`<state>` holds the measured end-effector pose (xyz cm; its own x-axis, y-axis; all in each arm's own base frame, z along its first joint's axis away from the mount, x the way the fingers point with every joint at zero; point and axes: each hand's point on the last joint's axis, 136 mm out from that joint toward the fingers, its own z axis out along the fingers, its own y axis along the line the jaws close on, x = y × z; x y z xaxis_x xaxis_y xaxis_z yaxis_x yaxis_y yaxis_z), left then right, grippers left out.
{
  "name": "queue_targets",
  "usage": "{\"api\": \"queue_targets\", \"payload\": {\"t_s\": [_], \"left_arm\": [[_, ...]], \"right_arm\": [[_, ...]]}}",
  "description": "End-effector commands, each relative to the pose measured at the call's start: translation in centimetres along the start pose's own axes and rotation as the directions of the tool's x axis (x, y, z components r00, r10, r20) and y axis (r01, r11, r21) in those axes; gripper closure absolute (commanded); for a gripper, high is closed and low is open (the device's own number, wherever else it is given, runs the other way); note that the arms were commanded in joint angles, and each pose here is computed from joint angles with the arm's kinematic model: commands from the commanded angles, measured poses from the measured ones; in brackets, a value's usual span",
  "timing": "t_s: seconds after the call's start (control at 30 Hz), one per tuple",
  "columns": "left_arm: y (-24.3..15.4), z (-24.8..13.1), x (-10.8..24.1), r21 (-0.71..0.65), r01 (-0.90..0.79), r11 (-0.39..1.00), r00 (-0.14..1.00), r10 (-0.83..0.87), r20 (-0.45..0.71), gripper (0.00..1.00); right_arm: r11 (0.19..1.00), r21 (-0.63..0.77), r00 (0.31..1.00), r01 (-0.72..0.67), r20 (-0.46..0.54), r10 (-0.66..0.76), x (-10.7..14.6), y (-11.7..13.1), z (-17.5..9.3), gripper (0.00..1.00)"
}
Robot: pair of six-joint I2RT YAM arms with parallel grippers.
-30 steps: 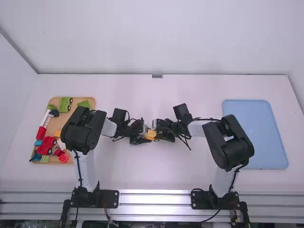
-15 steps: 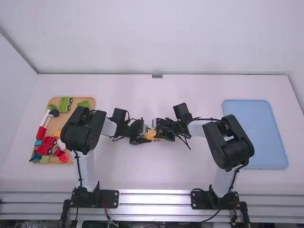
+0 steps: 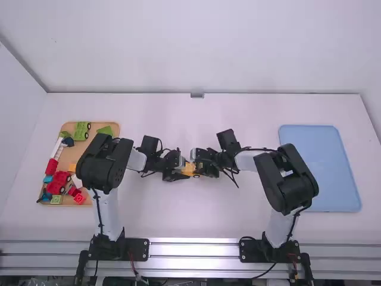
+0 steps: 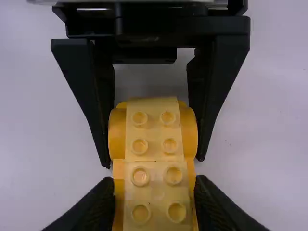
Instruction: Assemble lego blocks to make yellow taxi
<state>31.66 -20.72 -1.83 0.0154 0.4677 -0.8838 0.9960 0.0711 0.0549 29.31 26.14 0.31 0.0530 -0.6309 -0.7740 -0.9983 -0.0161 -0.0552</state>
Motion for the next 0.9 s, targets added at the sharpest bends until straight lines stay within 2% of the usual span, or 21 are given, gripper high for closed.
{"api": "queue_targets", "payload": {"t_s": [0.0,0.23,0.33,0.53,0.57,0.6,0.67,0.77,0.87], "left_arm": [[-0.3,0.3,0.8,0.002,0.020,1.000,0.999,-0.020,-0.040,0.51],[-0.2,0.2,0.9,-0.002,0.022,1.000,0.999,-0.022,-0.040,0.50],[-0.3,0.3,0.8,0.002,0.019,1.000,0.999,-0.019,-0.040,0.50],[-0.2,0.2,1.0,-0.006,0.023,1.000,0.999,-0.024,-0.044,0.50],[-0.3,0.3,0.9,0.000,0.021,1.000,0.999,-0.021,-0.043,0.50],[-0.3,0.3,0.9,-0.001,0.020,1.000,0.999,-0.021,-0.043,0.50],[-0.2,0.2,1.0,-0.006,0.024,1.000,0.999,-0.024,-0.043,0.50],[-0.3,0.3,0.9,-0.001,0.024,1.000,0.999,-0.024,-0.043,0.50],[-0.2,0.2,1.0,-0.005,0.026,1.000,0.999,-0.027,-0.043,0.50]], "right_arm": [[1.000,0.008,1.000,-0.003,-0.027,0.003,0.4,-0.2,0.1,0.49],[1.000,0.007,1.000,-0.002,-0.025,0.002,0.4,-0.2,0.1,0.43],[1.000,-0.003,1.000,0.006,0.010,-0.006,-0.2,-0.1,0.1,0.37],[0.999,-0.029,0.977,0.027,0.211,-0.020,-2.9,-0.6,-2.9,0.37],[0.999,-0.037,0.967,0.037,0.254,-0.027,-3.3,-0.6,-3.4,0.52],[0.999,-0.037,0.965,0.039,0.261,-0.028,-3.4,-0.6,-3.6,0.60],[0.999,-0.035,0.966,0.026,0.259,-0.016,-3.0,-0.8,-3.8,1.00],[1.000,-0.024,0.980,-0.003,0.200,0.007,-2.1,-0.9,-3.2,1.00],[1.000,0.000,0.997,0.000,0.080,0.000,-0.9,-0.7,-1.9,1.00]]}}
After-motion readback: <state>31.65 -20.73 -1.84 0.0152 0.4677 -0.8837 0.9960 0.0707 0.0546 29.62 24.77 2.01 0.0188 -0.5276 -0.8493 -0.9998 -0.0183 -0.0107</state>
